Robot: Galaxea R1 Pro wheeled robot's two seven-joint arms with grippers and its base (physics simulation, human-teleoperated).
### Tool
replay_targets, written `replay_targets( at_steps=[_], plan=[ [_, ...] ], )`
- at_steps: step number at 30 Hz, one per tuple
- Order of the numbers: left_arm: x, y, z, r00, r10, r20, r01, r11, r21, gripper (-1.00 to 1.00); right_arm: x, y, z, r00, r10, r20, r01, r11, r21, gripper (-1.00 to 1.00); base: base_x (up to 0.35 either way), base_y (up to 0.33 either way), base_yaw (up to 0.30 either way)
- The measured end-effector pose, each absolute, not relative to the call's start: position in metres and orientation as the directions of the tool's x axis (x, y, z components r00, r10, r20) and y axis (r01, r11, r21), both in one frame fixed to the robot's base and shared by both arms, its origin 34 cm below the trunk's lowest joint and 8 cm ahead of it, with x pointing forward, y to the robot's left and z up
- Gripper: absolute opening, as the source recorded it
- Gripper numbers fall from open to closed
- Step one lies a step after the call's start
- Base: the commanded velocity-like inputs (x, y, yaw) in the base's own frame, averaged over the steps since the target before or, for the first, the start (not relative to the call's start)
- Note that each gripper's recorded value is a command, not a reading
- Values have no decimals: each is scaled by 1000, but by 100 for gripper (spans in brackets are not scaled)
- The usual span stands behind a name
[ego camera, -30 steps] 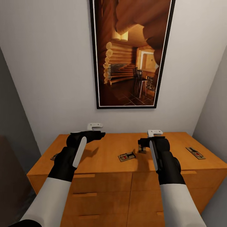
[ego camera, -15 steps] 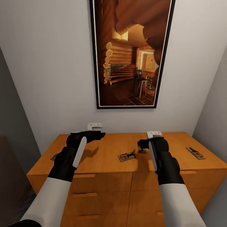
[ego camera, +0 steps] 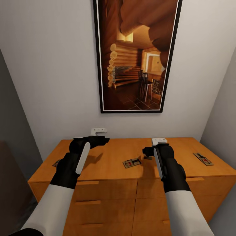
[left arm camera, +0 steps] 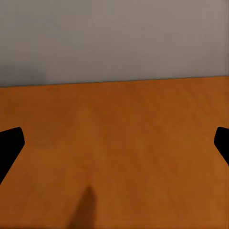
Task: Take the four mousetraps from the cabinet in the bathroom and place them on the bathroom floor. Make sure all four end up on the same floor surface, and ensure that at least two of them are either under or directly next to the same bathroom sink.
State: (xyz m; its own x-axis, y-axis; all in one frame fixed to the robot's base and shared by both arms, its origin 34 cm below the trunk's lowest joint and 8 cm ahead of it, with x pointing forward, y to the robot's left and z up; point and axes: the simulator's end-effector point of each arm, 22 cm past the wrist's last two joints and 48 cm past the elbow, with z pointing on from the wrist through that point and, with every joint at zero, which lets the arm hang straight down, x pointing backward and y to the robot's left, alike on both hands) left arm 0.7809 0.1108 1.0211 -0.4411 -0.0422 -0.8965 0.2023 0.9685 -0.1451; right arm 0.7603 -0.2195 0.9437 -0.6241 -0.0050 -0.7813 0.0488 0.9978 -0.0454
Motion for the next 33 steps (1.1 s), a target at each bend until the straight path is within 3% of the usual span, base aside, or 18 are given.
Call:
replay_targets(
  at_steps=[33],
  plan=[
    [781,110,1021,-441,-42,-896,203,968,-146,100,760,-218,934,-643,1,-766,46,998,-38,100,0,0,0]
  ],
)
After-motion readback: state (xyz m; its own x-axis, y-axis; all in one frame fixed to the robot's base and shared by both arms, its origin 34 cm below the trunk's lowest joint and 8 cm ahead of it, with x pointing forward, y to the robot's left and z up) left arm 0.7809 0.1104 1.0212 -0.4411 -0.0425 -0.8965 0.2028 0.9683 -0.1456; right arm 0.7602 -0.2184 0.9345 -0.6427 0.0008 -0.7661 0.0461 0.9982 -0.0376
